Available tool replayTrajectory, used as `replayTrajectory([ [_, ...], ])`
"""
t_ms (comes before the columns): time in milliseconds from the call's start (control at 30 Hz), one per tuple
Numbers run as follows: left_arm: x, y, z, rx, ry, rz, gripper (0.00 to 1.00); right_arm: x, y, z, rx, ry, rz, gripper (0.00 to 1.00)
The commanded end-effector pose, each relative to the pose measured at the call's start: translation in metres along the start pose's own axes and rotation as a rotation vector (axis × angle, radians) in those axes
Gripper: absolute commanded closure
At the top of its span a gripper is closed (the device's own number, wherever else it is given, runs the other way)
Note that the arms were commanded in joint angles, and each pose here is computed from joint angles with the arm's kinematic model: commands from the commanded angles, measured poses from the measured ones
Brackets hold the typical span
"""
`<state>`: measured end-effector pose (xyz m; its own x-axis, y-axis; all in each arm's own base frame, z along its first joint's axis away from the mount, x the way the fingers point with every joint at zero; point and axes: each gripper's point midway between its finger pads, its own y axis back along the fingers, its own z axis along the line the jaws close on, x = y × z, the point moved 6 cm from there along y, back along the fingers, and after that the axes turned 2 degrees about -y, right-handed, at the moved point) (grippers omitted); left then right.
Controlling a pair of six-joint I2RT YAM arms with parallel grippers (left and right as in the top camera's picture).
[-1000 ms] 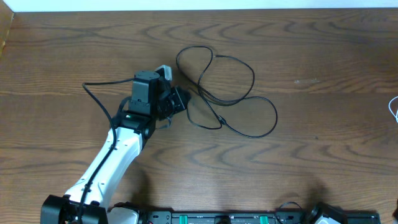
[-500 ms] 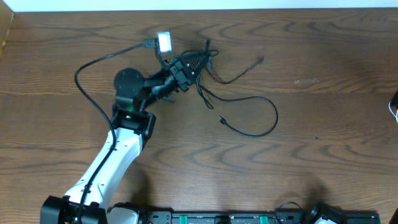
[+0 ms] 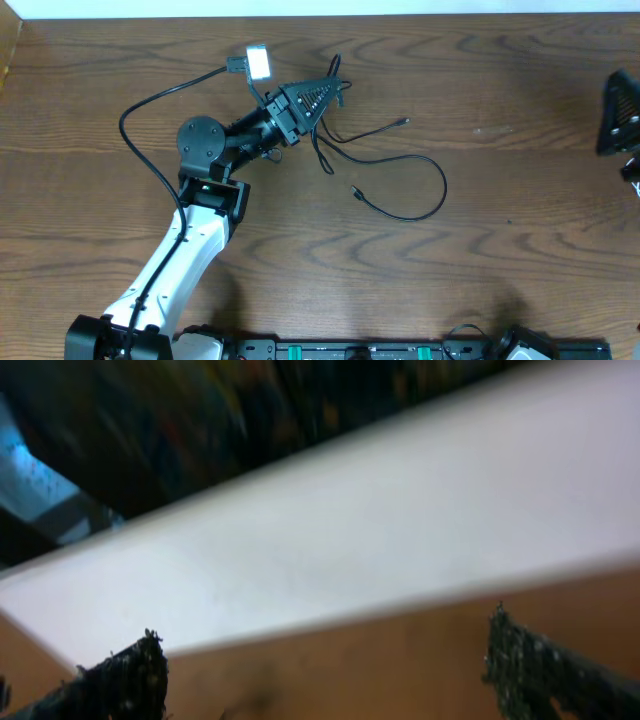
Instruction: Untangle cables
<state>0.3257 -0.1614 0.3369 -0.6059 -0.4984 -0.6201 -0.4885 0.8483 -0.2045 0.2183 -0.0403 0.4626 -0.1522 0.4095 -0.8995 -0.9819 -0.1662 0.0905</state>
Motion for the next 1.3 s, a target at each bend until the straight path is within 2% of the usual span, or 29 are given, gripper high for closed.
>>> replayTrajectory([
  [0,-0.004,-0.003,-0.005,-0.004,-0.050,0.016,0.92,0.019,-0.011,-0.010,0.000,-0.114,0.123,0.01],
  [167,0.006,-0.002,0.013,-0.082,-0.075,0.063,0.92,0.046,-0.029,-0.035,0.063,-0.247,0.277,0.01],
  [300,0.020,0.006,0.051,-0.300,-0.026,0.090,0.92,0.066,-0.040,-0.048,0.097,-0.331,0.384,0.01],
  [433,0.033,0.021,0.084,-0.531,0.047,0.087,0.92,0.075,-0.053,-0.045,0.066,-0.330,0.439,0.01],
  [533,0.041,0.025,0.095,-0.619,0.074,0.090,0.92,0.085,-0.068,-0.034,0.011,-0.262,0.484,0.01],
  [600,0.044,0.024,0.097,-0.642,0.069,0.093,0.91,0.093,-0.078,-0.034,0.045,-0.229,0.514,0.01],
  [667,0.045,0.024,0.097,-0.641,0.048,0.104,0.91,0.101,-0.083,-0.043,0.145,-0.201,0.533,0.01],
  [800,0.048,0.026,0.099,-0.655,0.049,0.122,0.91,0.106,-0.076,-0.084,0.535,-0.174,0.501,0.01],
  [833,0.051,0.028,0.101,-0.665,0.059,0.131,0.91,0.100,-0.069,-0.109,0.767,-0.141,0.432,0.01],
  [867,0.053,0.029,0.102,-0.675,0.068,0.140,0.91,0.097,-0.064,-0.125,0.919,-0.139,0.380,0.01],
  [933,0.055,0.030,0.103,-0.684,0.077,0.148,0.86,0.099,-0.059,-0.145,1.098,-0.198,0.319,0.01],
  [1033,0.059,0.033,0.105,-0.702,0.094,0.164,0.84,0.119,-0.072,-0.173,1.201,-0.348,0.324,0.01],
  [1133,0.063,0.036,0.107,-0.722,0.114,0.182,0.83,0.141,-0.082,-0.212,1.303,-0.399,0.382,0.01],
  [1200,0.065,0.037,0.108,-0.730,0.122,0.189,0.69,0.151,-0.083,-0.236,1.353,-0.410,0.421,0.01],
  [1233,0.066,0.038,0.109,-0.734,0.126,0.192,0.59,0.156,-0.085,-0.250,1.359,-0.402,0.445,0.01],
  [1267,0.067,0.038,0.109,-0.738,0.130,0.196,0.54,0.158,-0.088,-0.262,1.353,-0.381,0.465,0.01],
])
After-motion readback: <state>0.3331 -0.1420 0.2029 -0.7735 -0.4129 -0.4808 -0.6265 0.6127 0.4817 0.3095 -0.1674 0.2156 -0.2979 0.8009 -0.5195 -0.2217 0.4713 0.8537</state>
